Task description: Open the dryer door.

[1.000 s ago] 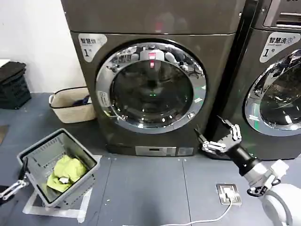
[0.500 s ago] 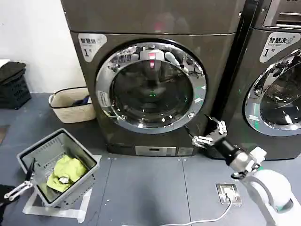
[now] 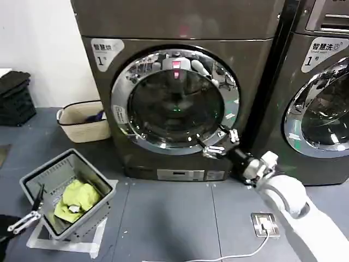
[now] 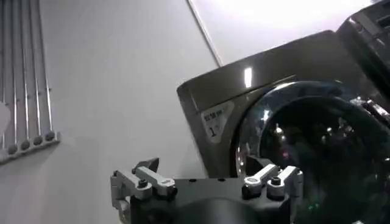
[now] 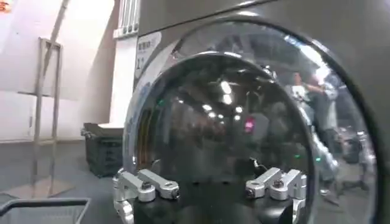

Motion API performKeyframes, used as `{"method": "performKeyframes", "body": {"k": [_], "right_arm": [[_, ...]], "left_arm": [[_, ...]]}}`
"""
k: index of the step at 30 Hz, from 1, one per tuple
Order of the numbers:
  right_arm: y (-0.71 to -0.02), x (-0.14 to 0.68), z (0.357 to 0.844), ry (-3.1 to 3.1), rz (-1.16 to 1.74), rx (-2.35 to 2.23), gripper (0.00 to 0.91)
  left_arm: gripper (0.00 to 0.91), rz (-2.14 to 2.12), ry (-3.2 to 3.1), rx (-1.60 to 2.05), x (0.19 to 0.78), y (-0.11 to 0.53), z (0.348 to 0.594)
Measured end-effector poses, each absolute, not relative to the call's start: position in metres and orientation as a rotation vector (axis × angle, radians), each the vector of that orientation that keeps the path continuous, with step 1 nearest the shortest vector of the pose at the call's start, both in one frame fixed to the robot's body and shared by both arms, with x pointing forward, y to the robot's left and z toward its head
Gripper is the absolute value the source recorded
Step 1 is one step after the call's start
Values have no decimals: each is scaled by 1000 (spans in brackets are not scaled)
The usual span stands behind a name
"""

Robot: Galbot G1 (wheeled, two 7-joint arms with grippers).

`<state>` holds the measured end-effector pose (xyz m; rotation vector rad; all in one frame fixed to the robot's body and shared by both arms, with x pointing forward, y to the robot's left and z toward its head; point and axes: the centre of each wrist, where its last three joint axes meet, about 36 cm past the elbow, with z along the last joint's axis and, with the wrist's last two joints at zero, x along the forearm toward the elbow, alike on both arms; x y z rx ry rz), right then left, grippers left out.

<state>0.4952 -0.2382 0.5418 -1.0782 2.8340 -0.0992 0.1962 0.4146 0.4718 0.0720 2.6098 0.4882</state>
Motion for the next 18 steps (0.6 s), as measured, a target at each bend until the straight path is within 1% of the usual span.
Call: {"method": "performKeyframes", "body": {"k": [18], "right_arm": [[-197, 543, 536, 2820, -129, -1183, 907]], "left_arm": [[907, 490, 2608, 90, 196, 410, 472]]}}
